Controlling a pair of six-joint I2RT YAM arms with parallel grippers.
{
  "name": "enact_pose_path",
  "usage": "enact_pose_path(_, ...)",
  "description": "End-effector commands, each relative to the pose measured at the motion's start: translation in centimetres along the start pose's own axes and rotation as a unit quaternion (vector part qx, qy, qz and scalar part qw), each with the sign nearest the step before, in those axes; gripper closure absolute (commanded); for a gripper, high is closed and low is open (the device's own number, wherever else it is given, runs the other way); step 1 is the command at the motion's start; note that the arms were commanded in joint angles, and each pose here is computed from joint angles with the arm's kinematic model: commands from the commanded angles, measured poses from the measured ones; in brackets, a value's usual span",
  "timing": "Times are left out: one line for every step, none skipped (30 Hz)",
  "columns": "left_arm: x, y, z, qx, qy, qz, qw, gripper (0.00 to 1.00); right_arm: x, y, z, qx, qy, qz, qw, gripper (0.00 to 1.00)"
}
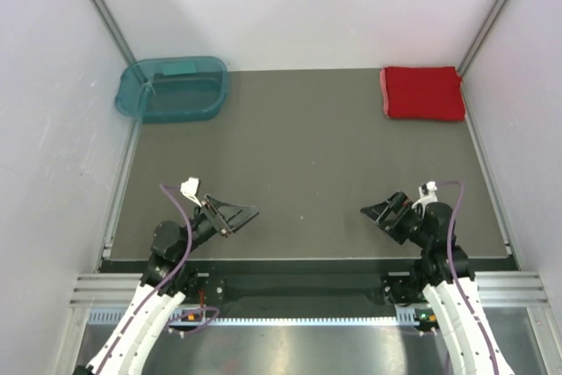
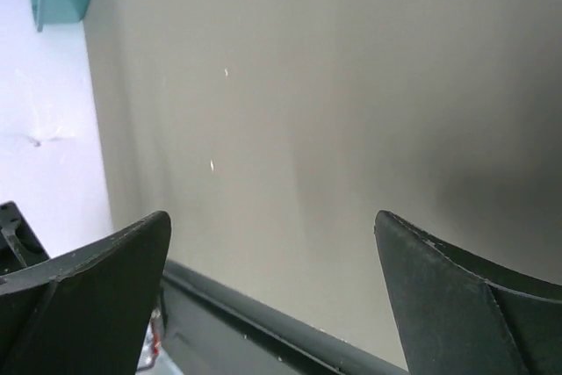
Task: Fold and stack the t-shirts
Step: Neatly place the folded tshirt to the corner
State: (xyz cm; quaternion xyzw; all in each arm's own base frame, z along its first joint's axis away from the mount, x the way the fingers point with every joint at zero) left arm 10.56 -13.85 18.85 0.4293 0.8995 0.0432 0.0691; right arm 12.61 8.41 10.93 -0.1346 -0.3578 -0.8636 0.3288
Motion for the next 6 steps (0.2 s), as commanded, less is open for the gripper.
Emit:
enact_pose_path(0.5,-1.6,5.2,0.06,0.041,0.055,0.996,0.26,-0.1,-2.2,0.0,-0.052,0.044,0.043,0.997,0.0)
enact_pose_path(0.6,-1.8,5.3,0.057,0.043,0.063,0.995,0.26,-0.7,-3.0,-0.7,-0.064,0.058,0.052,0.995,0.0)
enact_pose_path(0.7,-1.9,5.1,0.052,0.035,0.075,0.995,0.25,-0.8,-3.3,-0.5,-0.067,0.087,0.048,0.993,0.0)
enact_pose_path(0.7,-2.0,4.7,0.05,0.025,0.079,0.995,0.25,-0.9,-3.3,-0.4,-0.091,0.095,0.043,0.99,0.0)
enact_pose_path(0.7,-2.1,4.1,0.06,0.011,0.082,0.995,0.24,-0.9,-3.2,-0.3,-0.096,0.107,0.034,0.989,0.0)
enact_pose_path(0.8,-2.1,2.9,0.052,-0.025,0.089,0.994,0.23,-0.7,-2.8,0.3,-0.09,0.128,0.025,0.987,0.0)
Point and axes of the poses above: each gripper's point midway between its finger pads, its own x axis back along the fingers, its own z axis along the line the jaws close on, y = z × x, the point moved 7 cm from there along x, back along the fingers, and after that the axes turned 9 degrees about x, right-handed, at the moved point
